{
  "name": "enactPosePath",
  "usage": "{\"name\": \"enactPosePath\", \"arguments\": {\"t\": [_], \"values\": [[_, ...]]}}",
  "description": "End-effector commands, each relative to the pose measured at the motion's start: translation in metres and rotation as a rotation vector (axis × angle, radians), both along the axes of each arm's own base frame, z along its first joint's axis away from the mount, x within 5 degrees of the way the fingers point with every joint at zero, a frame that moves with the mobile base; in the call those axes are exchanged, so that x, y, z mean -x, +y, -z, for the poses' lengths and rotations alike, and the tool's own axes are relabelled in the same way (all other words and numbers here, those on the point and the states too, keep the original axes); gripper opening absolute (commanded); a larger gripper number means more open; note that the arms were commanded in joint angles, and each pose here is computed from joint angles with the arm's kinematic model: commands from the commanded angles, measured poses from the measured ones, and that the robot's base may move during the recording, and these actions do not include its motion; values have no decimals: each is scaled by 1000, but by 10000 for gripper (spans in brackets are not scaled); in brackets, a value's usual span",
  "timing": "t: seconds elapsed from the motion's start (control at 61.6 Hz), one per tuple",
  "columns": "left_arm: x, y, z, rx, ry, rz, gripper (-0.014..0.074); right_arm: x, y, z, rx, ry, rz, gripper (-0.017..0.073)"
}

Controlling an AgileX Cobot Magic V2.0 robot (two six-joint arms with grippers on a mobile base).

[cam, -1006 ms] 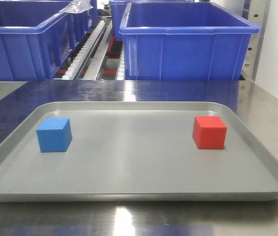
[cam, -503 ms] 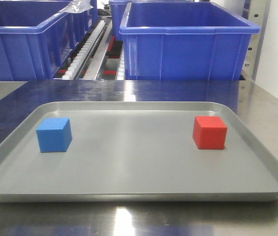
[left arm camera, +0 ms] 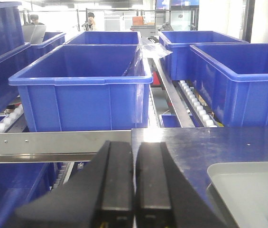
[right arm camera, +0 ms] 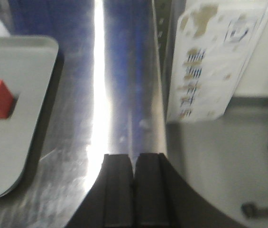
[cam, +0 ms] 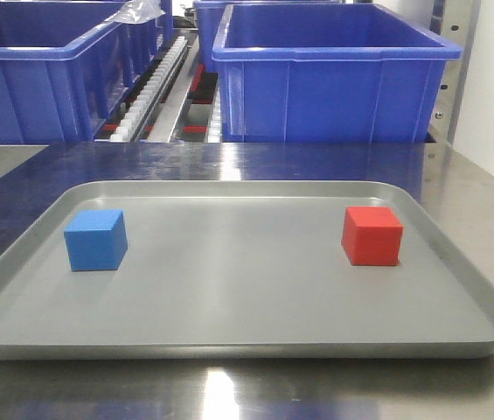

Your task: Sort and place red and blue blocks on shelf

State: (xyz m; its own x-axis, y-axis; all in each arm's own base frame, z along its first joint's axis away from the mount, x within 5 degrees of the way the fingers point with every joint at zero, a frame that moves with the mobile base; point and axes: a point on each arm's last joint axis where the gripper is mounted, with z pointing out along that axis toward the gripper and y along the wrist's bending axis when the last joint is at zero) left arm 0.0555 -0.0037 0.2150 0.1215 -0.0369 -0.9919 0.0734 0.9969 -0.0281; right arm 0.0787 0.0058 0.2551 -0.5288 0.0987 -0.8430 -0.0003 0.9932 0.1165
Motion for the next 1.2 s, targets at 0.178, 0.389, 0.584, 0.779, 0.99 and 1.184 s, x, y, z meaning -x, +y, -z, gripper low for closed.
{"name": "enactPosePath", "arguments": {"t": [0.178,0.389,0.584,0.779,0.99,1.184], "values": [[1,1,1,22,-66,-7,124,-46,25,-13,-54,146,-91,311],[1,1,1,22,-66,-7,124,-77,47,-9,-68,338,-85,622],[1,1,1,22,-66,-7,124,-105,66,-27,-9,547,-54,613],[1,1,1,22,-66,-7,124,-141,99,-42,32,601,-107,613],[1,1,1,22,-66,-7,124,-178,127,-45,17,645,-121,613],[1,1,1,22,-66,-7,124,-197,148,-39,34,659,-145,613]]}}
